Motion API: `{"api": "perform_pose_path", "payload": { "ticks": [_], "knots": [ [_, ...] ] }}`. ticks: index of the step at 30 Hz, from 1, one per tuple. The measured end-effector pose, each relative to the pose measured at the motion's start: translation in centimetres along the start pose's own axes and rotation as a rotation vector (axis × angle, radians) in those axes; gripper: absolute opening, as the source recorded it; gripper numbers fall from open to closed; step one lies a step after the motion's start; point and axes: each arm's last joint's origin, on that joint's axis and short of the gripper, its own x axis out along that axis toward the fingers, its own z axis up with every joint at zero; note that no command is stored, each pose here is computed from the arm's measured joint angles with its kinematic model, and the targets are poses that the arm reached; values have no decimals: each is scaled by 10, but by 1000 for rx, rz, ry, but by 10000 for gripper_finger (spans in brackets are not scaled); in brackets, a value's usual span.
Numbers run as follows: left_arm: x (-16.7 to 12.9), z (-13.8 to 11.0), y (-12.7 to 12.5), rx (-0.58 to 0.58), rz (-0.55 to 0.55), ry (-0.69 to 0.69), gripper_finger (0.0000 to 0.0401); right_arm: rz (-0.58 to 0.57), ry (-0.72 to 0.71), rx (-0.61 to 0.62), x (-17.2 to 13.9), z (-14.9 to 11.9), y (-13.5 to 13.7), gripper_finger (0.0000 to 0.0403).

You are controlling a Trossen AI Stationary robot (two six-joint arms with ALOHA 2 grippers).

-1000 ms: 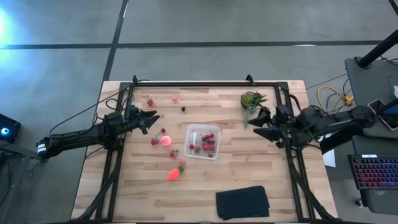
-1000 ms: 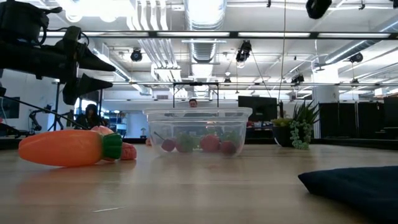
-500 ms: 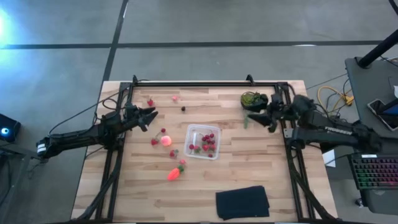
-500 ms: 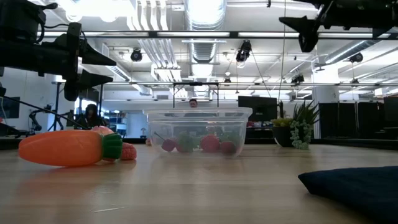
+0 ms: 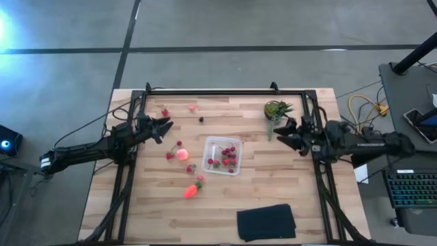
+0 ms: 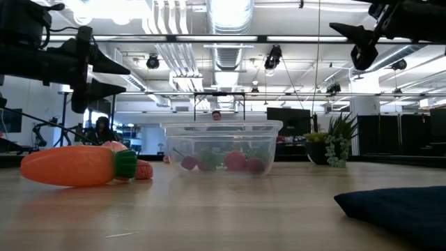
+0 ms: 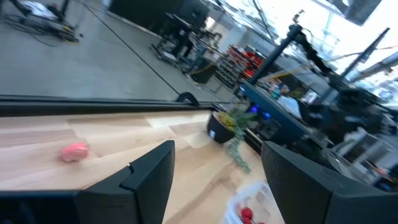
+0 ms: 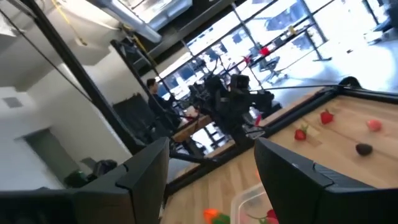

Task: Pick and placing Produce into tupperware
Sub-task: Put the blackberry into the transparent bin

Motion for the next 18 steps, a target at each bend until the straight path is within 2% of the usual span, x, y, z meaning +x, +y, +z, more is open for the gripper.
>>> {"api": "perform_pose_path", "payload": {
  "ticks": [5, 13, 18],
  "knots": [
    [0, 1, 2, 0, 57, -38, 226, -41, -15, -24, -2, -14, 9, 228],
    [2, -1, 3, 8, 78, -26, 226, 28, -64, 3, -21, -20, -5, 228],
    [2, -1, 3, 10, 82, -19, 226, 1, -108, -4, -28, -29, -14, 228]
  ]
}}
